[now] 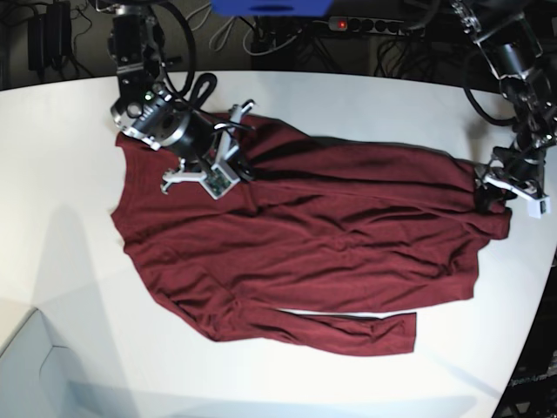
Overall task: Layout the t-shirt on the table in an organized manner, then fold the t-shirt properly
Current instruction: 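Pull the right gripper's fabric back outward toward the collar corner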
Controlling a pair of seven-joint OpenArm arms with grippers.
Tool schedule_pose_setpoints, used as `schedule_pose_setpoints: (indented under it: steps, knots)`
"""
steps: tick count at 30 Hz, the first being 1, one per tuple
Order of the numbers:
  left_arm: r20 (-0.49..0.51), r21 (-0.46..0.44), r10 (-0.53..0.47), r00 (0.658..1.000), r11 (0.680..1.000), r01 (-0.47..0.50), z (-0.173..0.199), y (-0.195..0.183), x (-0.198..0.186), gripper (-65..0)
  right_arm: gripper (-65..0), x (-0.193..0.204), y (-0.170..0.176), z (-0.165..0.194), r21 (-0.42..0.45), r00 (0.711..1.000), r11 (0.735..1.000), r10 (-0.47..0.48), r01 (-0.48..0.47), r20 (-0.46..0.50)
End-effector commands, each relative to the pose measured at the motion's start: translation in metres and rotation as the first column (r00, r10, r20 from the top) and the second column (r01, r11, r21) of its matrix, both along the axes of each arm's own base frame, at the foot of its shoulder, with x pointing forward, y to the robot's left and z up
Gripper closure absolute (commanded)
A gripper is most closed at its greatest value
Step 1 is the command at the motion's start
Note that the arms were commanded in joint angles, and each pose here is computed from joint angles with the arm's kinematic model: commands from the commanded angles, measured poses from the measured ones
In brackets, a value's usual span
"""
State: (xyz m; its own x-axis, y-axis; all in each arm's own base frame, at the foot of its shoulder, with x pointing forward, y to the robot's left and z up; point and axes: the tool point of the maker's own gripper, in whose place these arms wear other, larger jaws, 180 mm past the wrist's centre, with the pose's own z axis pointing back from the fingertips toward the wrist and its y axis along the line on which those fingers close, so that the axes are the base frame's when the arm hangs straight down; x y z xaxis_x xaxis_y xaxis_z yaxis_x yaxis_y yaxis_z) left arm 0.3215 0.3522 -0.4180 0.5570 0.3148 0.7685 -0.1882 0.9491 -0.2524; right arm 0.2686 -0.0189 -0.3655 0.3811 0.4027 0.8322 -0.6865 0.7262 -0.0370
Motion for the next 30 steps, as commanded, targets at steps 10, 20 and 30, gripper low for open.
schedule_pose_setpoints:
  steps: [10, 20, 30]
  knots:
    - [-0.010, 0.003, 0.008, 1.000, 1.000, -0.008, 0.001, 0.010, 0.001, -42.9, 0.0, 0.022, 0.002, -0.005, 0.023, 1.000, 1.000, 0.008, -0.008, 0.001]
    - [-0.010, 0.004, 0.008, 1.000, 1.000, -0.008, 0.001, 0.010, 0.001, -43.0, -20.4, 0.041, -0.013, -0.016, -0.096, 0.997, 0.995, -0.008, 0.001, -0.071]
    - [-0.009, -0.005, 0.008, 1.000, 1.000, -0.008, -0.001, 0.006, 0.001, -43.3, -30.2, 0.017, -0.020, 0.027, -0.086, 0.998, 0.996, -0.030, 0.034, 0.046]
